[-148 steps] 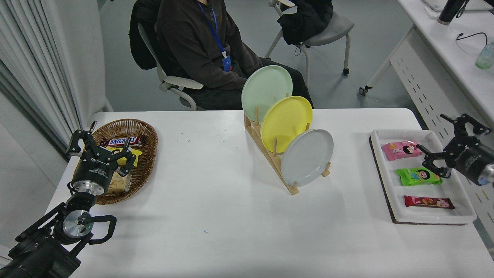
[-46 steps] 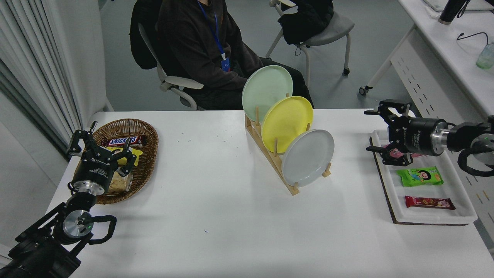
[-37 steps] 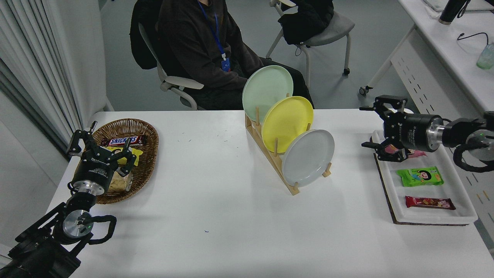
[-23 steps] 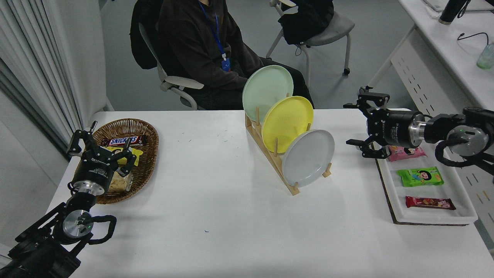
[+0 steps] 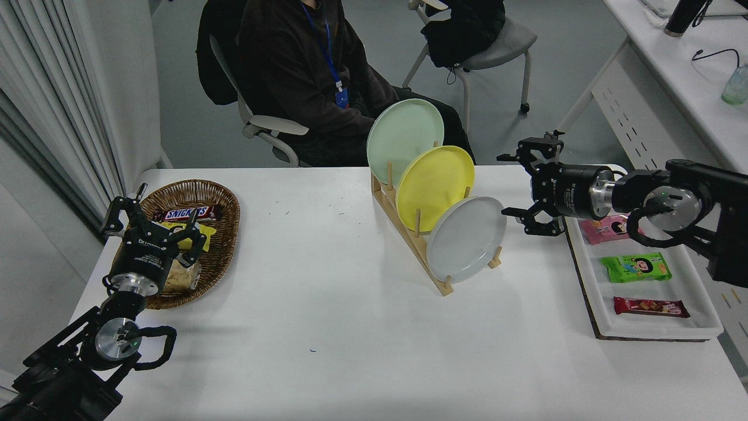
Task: Place the plate on the table
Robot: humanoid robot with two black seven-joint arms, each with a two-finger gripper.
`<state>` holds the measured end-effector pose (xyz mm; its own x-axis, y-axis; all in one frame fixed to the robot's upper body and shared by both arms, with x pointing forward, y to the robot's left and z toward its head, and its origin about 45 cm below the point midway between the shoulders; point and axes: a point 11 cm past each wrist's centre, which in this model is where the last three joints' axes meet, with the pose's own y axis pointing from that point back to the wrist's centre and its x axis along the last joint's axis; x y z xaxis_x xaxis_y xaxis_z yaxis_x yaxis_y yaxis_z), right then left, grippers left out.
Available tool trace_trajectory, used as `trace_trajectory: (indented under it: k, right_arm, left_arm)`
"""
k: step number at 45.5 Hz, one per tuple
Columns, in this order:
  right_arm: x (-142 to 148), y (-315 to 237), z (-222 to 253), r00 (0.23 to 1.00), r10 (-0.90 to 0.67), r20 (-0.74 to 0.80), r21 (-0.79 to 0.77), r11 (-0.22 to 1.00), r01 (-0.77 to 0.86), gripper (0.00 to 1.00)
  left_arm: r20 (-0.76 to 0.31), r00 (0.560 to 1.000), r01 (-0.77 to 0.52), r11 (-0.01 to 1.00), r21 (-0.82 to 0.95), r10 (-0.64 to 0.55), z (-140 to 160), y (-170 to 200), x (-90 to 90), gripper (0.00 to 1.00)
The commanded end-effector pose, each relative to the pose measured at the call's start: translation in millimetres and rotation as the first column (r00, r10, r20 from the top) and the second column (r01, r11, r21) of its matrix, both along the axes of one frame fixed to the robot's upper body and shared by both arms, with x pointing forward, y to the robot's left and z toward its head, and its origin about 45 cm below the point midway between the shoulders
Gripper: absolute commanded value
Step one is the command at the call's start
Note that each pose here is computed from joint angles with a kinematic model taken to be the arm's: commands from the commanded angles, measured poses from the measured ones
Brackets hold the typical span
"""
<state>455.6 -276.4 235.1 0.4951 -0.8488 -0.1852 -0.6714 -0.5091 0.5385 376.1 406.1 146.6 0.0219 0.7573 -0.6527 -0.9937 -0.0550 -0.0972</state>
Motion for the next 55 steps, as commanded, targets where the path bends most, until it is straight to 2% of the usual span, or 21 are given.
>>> trace_trajectory:
  k: [1, 11, 18, 28, 37, 55]
  right_arm:
    - [-6.4, 13.1, -14.8, 0.999, 0.007, -0.038, 0.027, 1.000, -0.005, 0.99]
    - [-5.5, 18.3, -15.5, 0.999, -0.001, -0.038, 0.034, 0.999, 0.002, 0.99]
    - [-3.2, 35.9, -16.3, 0.998, -0.027, -0.059, 0.093, 0.995, 0.032, 0.99]
    - [0.8, 29.4, -17.1, 0.995, -0.086, -0.056, 0.059, 0.994, 0.090, 0.99]
    - [-1.5, 28.6, -20.6, 0.995, -0.068, -0.078, 0.017, 0.997, 0.069, 0.99]
    - [12.2, 35.9, -8.0, 0.999, -0.032, -0.014, -0.051, 0.998, 0.031, 0.99]
  left_arm:
    - [-0.001, 1.000, 0.001, 1.000, 0.000, -0.001, -0.2, -0.2, 0.0, 0.98]
    - [0.000, 1.000, 0.000, 1.000, 0.000, 0.000, 0.1, 0.1, 0.0, 0.98]
    - [0.000, 1.000, 0.000, 1.000, 0.000, 0.000, 0.1, 0.1, 0.0, 0.98]
    - [0.001, 1.000, -0.001, 1.000, 0.000, 0.001, 0.2, 0.2, 0.0, 0.98]
    - [-0.001, 1.000, 0.001, 1.000, 0.000, -0.001, -0.2, -0.2, 0.0, 0.98]
    - [-0.001, 1.000, 0.001, 1.000, 0.000, -0.001, -0.2, -0.2, 0.0, 0.98]
